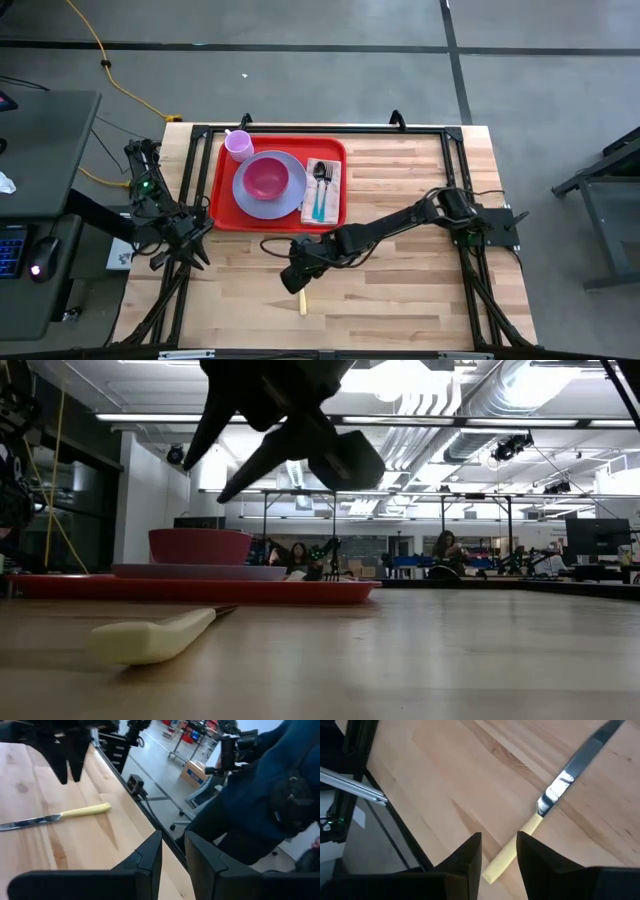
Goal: Set up tray
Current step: Put the yellow knife on top of the brown napkin on the left side of the blue fork on the red tray
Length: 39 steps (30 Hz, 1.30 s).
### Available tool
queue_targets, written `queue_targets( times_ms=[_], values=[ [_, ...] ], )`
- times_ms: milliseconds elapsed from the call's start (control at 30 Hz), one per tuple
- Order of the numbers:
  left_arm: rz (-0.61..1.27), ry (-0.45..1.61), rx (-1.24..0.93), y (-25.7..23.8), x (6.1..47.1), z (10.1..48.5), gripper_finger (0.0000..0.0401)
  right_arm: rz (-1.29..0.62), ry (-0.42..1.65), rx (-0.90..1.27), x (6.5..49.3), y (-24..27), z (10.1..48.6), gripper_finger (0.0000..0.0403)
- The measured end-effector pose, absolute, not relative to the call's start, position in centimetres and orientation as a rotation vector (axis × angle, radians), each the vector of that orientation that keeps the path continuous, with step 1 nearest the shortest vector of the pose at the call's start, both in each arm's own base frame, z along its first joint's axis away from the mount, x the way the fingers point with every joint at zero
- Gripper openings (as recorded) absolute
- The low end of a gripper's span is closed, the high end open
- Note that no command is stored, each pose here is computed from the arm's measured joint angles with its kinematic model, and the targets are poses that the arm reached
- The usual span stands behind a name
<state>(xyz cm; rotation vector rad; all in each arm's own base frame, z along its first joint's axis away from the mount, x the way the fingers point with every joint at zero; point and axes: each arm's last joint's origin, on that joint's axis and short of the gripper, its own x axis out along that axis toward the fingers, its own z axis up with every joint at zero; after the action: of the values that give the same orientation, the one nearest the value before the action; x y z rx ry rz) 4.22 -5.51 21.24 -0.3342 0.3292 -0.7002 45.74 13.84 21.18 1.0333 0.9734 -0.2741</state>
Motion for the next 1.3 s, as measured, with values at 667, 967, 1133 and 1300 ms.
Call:
queue_targets(
  times_ms=[667, 967, 1133, 1300],
  values=[
    [-0.758, 0.369, -0.331, -5.6, 4.1, 21.0, 0.0115, -0.17, 0.829, 0.977, 46.8, 14.0, 22.1, 0.0097],
    [-0.751, 0.387, -0.344, -5.6, 4.1, 20.9, 0.0115, -0.114, 0.845, 0.973, 46.8, 14.2, 22.2, 0.0117],
    [-0.75, 0.39, -0.341, -5.6, 4.0, 20.9, 0.0115, -0.149, 0.823, 0.989, 46.9, 14.1, 22.2, 0.0146],
    [-0.75, 0.39, -0.34, -5.6, 4.1, 20.9, 0.0115, -0.17, 0.783, 1.061, 47.1, 14.2, 22.5, 0.0166]
  ],
)
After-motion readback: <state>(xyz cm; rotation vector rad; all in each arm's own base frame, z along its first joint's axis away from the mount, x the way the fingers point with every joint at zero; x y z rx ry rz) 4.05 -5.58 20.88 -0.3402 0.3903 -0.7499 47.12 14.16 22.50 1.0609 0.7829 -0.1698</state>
